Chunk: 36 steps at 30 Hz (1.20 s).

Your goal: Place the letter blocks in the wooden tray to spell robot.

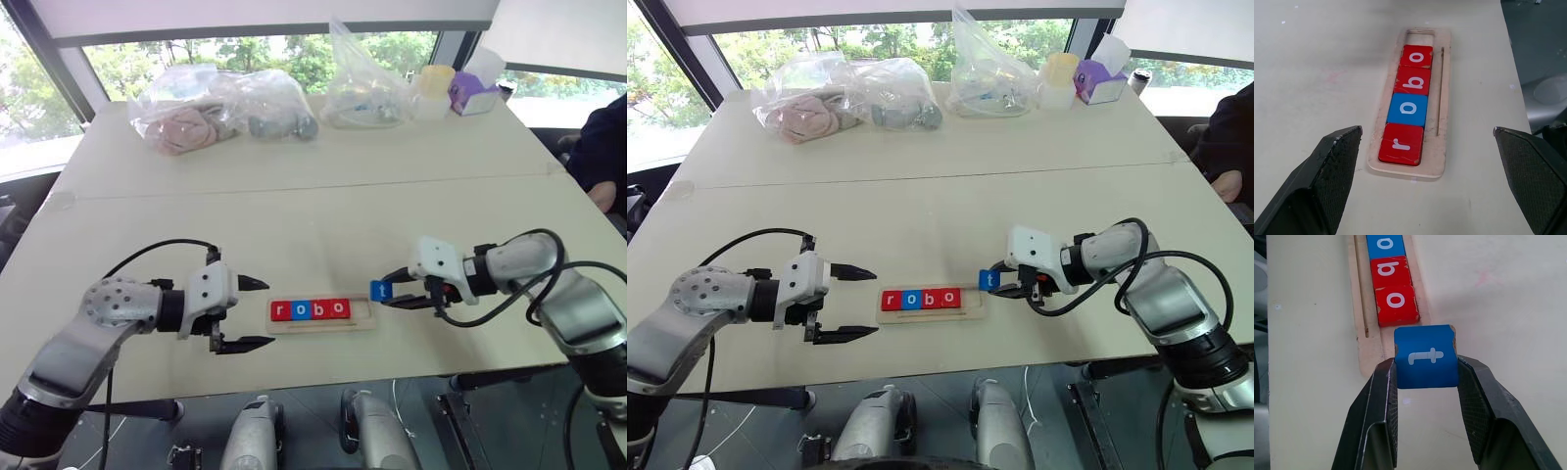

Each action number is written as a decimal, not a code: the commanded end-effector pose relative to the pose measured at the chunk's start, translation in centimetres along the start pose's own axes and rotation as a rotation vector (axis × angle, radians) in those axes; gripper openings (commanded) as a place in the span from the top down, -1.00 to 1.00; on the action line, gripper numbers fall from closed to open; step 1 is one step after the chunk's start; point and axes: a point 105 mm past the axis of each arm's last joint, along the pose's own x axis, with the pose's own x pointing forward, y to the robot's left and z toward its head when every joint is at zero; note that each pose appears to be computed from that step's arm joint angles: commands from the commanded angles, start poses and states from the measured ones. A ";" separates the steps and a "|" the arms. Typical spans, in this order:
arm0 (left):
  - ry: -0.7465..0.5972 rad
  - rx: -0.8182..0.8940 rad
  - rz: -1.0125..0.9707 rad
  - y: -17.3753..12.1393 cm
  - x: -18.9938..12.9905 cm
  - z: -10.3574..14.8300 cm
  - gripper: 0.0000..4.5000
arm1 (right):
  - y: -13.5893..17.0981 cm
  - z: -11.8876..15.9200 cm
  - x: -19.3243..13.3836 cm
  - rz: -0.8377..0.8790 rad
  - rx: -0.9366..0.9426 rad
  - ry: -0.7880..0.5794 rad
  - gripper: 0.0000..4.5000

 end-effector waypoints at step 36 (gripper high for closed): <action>-0.048 0.047 0.028 0.4 0.4 2.3 -1.00 | 0.7 0.3 3.3 0.072 -0.087 0.014 0.50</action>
